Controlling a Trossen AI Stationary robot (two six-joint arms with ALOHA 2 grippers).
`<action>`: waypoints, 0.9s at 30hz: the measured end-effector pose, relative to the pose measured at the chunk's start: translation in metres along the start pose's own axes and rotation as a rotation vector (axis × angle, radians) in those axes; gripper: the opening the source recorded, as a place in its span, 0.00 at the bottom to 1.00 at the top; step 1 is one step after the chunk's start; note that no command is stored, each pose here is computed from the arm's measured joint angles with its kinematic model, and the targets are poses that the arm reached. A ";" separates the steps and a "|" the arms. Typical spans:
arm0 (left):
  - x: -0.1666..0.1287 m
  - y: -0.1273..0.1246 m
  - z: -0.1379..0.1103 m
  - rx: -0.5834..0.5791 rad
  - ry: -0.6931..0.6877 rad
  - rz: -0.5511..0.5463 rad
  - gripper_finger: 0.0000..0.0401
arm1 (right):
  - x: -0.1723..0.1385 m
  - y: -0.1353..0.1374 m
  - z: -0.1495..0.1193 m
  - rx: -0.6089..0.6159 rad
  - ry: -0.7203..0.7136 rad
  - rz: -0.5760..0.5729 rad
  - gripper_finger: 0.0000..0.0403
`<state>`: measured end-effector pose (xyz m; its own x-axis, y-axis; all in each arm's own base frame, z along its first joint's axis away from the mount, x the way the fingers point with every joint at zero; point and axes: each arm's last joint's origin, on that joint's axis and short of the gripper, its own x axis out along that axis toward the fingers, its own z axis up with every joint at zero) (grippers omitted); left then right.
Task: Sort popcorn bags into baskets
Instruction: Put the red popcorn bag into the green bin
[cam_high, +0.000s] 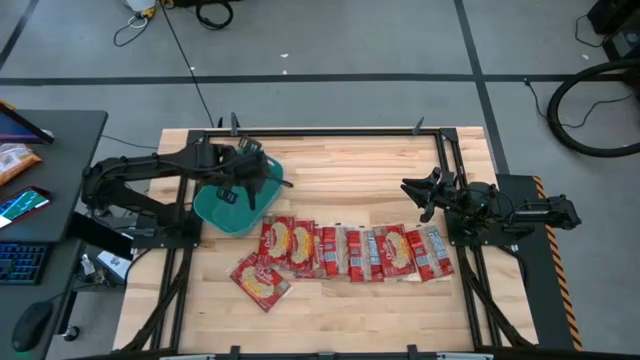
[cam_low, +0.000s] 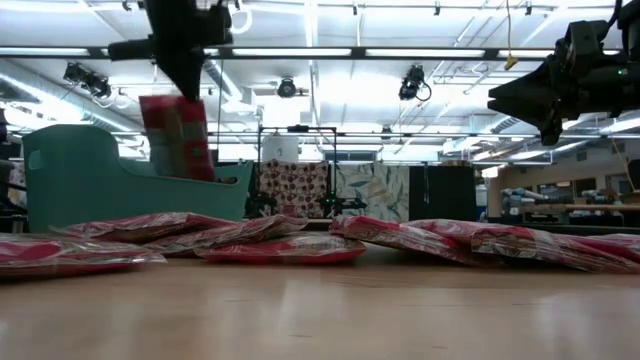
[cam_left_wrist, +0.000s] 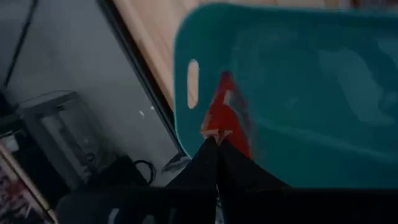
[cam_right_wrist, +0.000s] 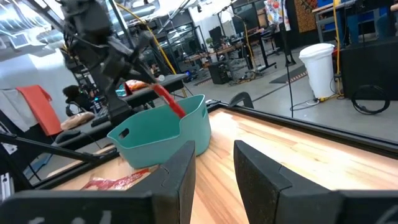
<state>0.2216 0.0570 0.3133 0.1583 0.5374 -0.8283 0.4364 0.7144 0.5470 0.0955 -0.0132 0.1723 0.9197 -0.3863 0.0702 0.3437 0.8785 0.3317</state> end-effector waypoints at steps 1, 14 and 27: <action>0.005 0.001 -0.003 0.012 0.002 -0.022 0.00 | 0.000 0.000 0.000 0.000 0.000 0.000 0.29; 0.032 0.011 -0.002 0.148 -0.097 0.017 0.00 | 0.000 0.000 0.000 0.000 0.000 0.000 0.29; 0.041 -0.016 0.002 0.114 -0.113 -0.381 0.06 | 0.000 0.000 0.000 0.000 -0.001 0.000 0.29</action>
<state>0.2226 0.0666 0.2704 0.0597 0.1870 -0.9805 0.5770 0.7951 0.1867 0.0955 -0.0132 0.1723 0.9196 -0.3865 0.0707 0.3436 0.8785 0.3320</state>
